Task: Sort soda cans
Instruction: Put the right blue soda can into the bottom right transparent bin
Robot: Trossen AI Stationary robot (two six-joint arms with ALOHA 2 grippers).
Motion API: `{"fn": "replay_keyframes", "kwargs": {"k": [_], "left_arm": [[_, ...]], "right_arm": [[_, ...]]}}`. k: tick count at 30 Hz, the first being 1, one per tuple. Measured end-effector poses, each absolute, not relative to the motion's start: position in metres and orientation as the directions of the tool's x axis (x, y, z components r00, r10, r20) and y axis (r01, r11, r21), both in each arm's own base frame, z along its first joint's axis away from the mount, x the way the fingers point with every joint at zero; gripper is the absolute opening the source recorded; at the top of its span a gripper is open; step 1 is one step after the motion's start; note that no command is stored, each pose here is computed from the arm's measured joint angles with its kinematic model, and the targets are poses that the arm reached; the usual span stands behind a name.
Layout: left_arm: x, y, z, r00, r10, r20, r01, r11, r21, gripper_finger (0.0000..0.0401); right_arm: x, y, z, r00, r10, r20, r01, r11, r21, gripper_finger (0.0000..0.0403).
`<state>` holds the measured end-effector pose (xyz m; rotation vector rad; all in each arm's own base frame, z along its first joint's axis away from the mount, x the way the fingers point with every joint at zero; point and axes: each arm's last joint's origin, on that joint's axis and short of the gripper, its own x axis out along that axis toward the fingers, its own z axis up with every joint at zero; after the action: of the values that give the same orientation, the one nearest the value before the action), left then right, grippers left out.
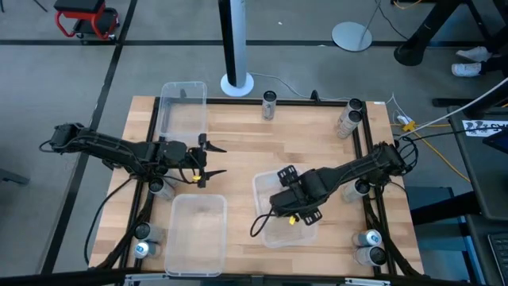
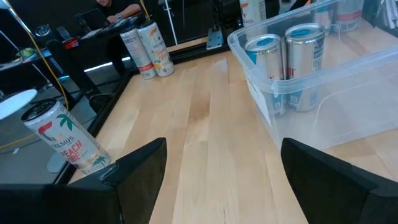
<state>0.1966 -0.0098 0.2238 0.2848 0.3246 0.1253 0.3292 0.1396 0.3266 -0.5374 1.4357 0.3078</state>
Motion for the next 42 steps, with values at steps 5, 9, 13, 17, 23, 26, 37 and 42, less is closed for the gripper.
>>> {"fn": "replay_keyframes", "kwargs": {"k": [5,9,13,17,23,26,37,42], "left_arm": [[0.197,-0.01,0.224,0.94,0.167,-0.296,-0.076,0.952,0.295,0.0306],[0.197,-0.01,0.224,0.941,0.167,-0.296,-0.075,0.951,0.299,0.0306],[0.197,-0.01,0.224,0.941,0.167,-0.296,-0.073,0.95,0.303,0.0306],[0.197,-0.01,0.224,0.941,0.167,-0.296,-0.071,0.949,0.308,0.0306],[0.196,-0.01,0.224,0.94,0.167,-0.297,-0.07,0.948,0.311,0.0306],[0.197,-0.01,0.224,0.94,0.167,-0.297,-0.07,0.948,0.311,0.0306],[0.197,-0.01,0.224,0.941,0.167,-0.293,-0.068,0.945,0.32,0.0306],[0.197,-0.01,0.224,0.941,0.167,-0.294,-0.068,0.945,0.319,0.0306]], "right_arm": [[0.321,0.149,0.338,0.146,-0.111,-0.983,-0.552,0.816,-0.175,0.0351],[0.314,0.162,0.338,0.142,-0.087,-0.986,-0.588,0.794,-0.155,0.0351],[0.308,0.173,0.338,0.137,-0.071,-0.988,-0.605,0.784,-0.14,0.0351],[0.3,0.184,0.339,0.143,-0.065,-0.988,-0.611,0.779,-0.139,0.0351],[0.281,0.197,0.338,0.142,-0.066,-0.988,-0.604,0.785,-0.14,0.0351],[0.262,0.199,0.338,0.125,-0.067,-0.99,-0.573,0.809,-0.127,0.0351],[0.177,0.189,0.338,0.078,-0.036,-0.996,-0.333,0.941,-0.06,0.0351],[0.161,0.182,0.326,-0.037,0.008,-0.999,-0.228,0.974,0.017,0.0351]]}}
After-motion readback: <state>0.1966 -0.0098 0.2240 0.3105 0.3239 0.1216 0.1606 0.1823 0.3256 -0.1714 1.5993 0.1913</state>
